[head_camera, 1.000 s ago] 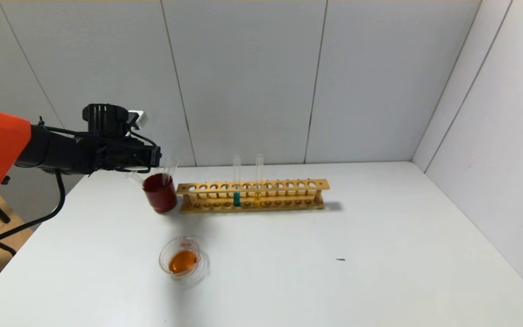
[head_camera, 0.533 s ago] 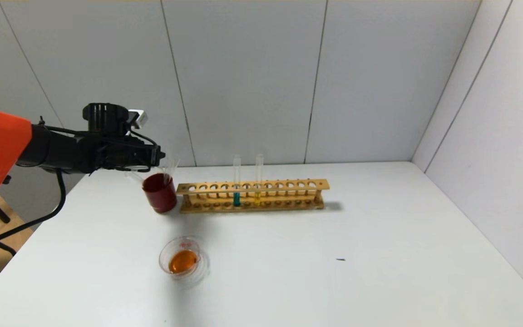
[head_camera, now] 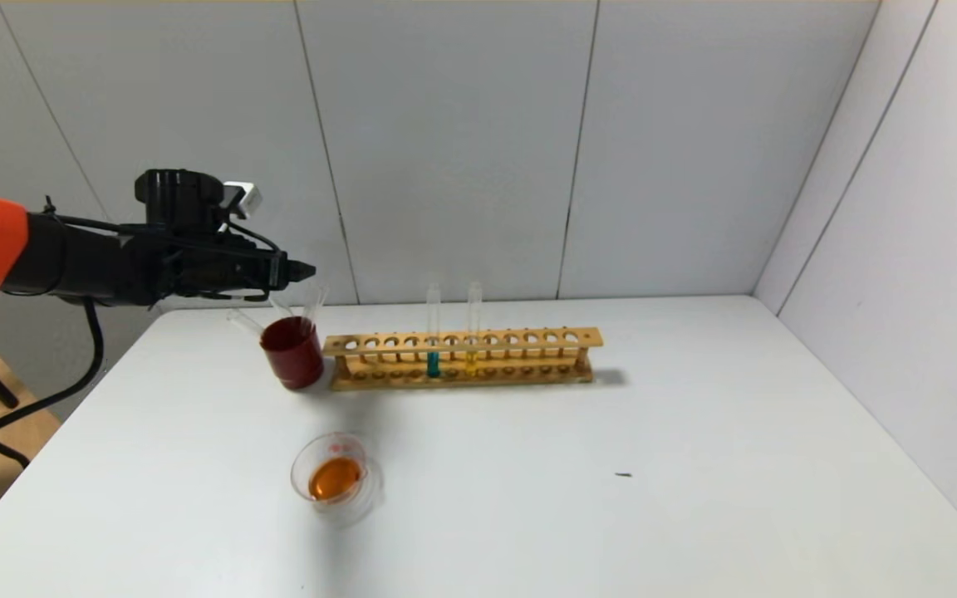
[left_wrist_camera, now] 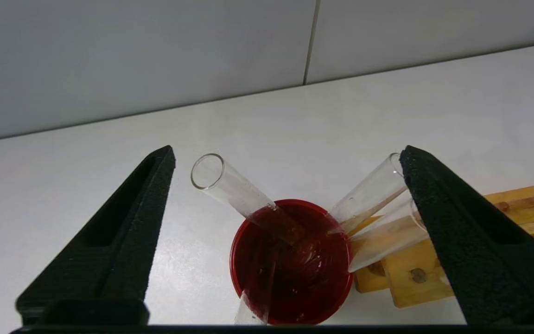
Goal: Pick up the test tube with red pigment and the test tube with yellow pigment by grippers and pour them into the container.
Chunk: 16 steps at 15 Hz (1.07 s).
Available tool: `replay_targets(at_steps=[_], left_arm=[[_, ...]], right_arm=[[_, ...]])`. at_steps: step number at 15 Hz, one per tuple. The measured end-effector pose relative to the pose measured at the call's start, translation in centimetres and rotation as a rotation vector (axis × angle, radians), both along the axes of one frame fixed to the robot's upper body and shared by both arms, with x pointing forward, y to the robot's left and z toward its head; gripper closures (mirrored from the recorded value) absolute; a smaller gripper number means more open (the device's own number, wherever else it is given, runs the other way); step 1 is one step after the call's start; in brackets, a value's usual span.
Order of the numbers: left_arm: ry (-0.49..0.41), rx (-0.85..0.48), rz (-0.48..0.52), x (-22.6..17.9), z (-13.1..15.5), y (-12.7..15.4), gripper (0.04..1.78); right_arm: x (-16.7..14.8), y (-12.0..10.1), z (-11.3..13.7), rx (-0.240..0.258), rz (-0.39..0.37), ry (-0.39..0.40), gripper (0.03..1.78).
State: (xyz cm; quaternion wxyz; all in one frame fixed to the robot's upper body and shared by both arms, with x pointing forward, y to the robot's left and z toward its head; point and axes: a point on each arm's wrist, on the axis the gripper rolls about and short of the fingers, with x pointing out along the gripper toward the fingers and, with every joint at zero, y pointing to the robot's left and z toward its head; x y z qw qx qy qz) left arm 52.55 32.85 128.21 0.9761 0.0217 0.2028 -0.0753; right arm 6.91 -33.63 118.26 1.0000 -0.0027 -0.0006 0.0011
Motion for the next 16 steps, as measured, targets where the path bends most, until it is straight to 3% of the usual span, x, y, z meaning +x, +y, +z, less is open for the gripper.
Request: replay_targets(at_steps=[6, 9, 13, 16], left_arm=[[-0.086, 0.027, -0.006, -2.7, 4.9, 0.0, 0.07], [-0.166, 0.040, 0.007, -6.0, 8.8, 0.0, 0.07], [-0.294, 0.061, 0.084, -14.3, 14.3, 0.4, 0.07], [-0.384, 0.070, 0.144, -23.0, 15.9, 0.9, 0.07]], right_arm=[[0.0, 0.0, 0.0, 0.000, 0.000, 0.000, 0.06], [0.0, 0.0, 0.0, 0.000, 0.000, 0.000, 0.06], [0.0, 0.0, 0.0, 0.000, 0.000, 0.000, 0.06], [0.0, 0.0, 0.0, 0.000, 0.000, 0.000, 0.06]])
